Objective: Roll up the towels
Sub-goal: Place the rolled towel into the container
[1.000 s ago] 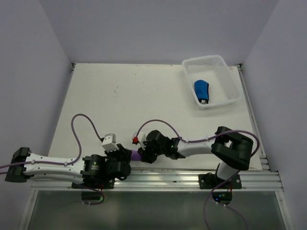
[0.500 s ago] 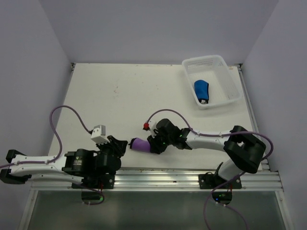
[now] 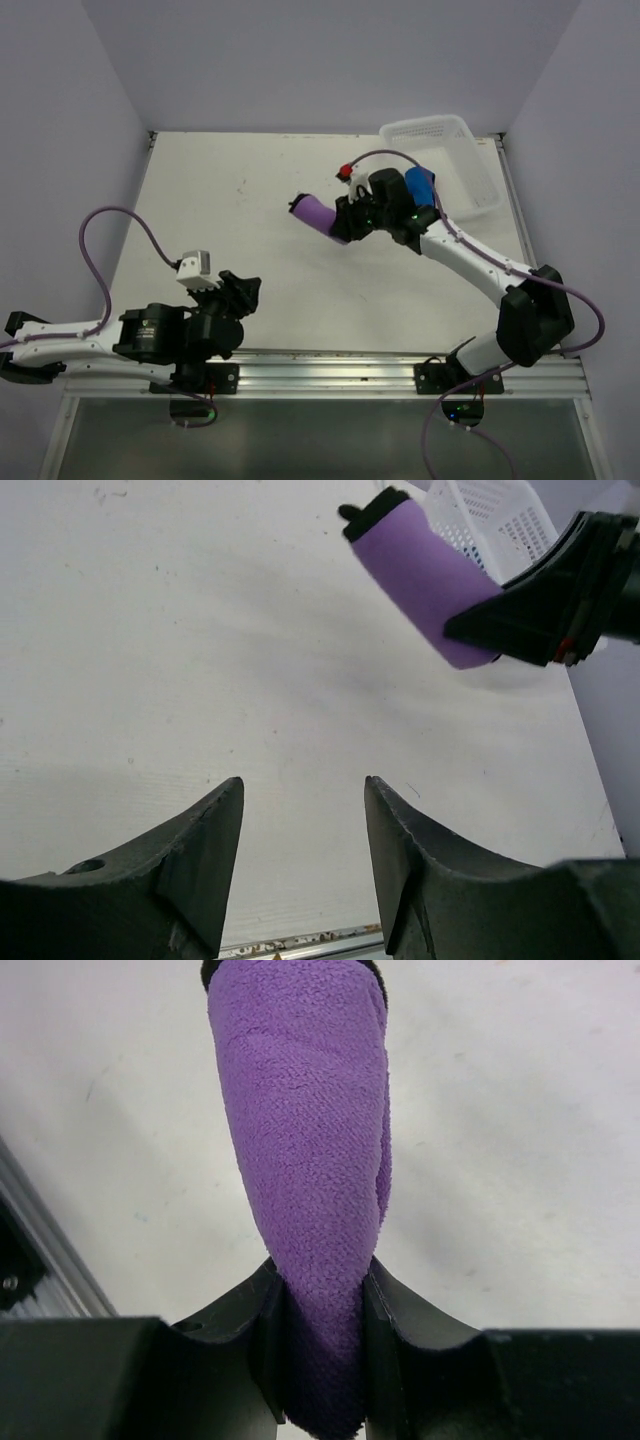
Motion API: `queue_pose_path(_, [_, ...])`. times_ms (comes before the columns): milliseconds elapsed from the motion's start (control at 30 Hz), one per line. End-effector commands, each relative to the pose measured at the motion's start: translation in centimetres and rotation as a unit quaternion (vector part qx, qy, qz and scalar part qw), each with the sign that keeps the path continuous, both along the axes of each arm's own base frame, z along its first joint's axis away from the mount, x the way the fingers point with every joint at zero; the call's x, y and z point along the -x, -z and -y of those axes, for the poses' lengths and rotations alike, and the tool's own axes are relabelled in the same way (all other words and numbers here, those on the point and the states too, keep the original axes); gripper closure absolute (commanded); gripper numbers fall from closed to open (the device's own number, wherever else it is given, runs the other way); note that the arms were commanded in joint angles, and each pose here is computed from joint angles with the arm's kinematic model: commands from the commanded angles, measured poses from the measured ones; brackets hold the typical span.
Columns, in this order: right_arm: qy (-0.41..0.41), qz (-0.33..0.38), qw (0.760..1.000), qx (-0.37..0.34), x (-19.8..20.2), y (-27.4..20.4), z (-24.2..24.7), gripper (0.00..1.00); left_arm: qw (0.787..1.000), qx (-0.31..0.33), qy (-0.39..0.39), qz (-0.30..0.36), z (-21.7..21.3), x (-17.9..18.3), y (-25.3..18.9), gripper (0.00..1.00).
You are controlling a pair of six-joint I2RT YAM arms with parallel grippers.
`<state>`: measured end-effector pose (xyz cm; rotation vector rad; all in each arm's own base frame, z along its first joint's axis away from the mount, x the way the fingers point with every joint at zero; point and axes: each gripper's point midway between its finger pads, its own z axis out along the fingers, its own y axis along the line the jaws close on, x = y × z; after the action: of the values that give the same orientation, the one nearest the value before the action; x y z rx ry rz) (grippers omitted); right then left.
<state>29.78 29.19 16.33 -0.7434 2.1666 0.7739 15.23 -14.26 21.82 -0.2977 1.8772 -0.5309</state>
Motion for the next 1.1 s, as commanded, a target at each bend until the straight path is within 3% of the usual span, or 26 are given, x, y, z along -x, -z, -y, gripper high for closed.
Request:
queue_pose_path(0, [0.060,0.038,0.997,-0.011,-3.9,-4.8,4.0,1.00,0.998,-0.028,-0.019,0.052,-1.5,-1.0,-3.1,0.43])
queue_pose_path(233, [0.218,0.054,0.974,0.008,-12.1,-5.9,14.6,1.00,0.994,-0.061,-0.032,0.090,-2.2,-1.6,-5.8,0.31])
queue_pose_path(500, [0.354,0.063,0.932,0.052,-16.0,-5.6,25.3,1.00,0.986,-0.107,-0.046,0.117,-1.9,-2.1,-6.3,0.24])
queue_pose_path(700, [0.395,0.033,0.911,0.117,-16.8,-1.8,28.1,1.00,0.978,-0.161,-0.047,0.127,-1.5,-2.3,-5.1,0.23])
queue_pose_path(1067, [0.488,-0.017,0.858,0.159,-16.4,4.9,31.0,1.00,0.976,-0.175,-0.039,0.126,-0.9,-2.2,-4.6,0.23])
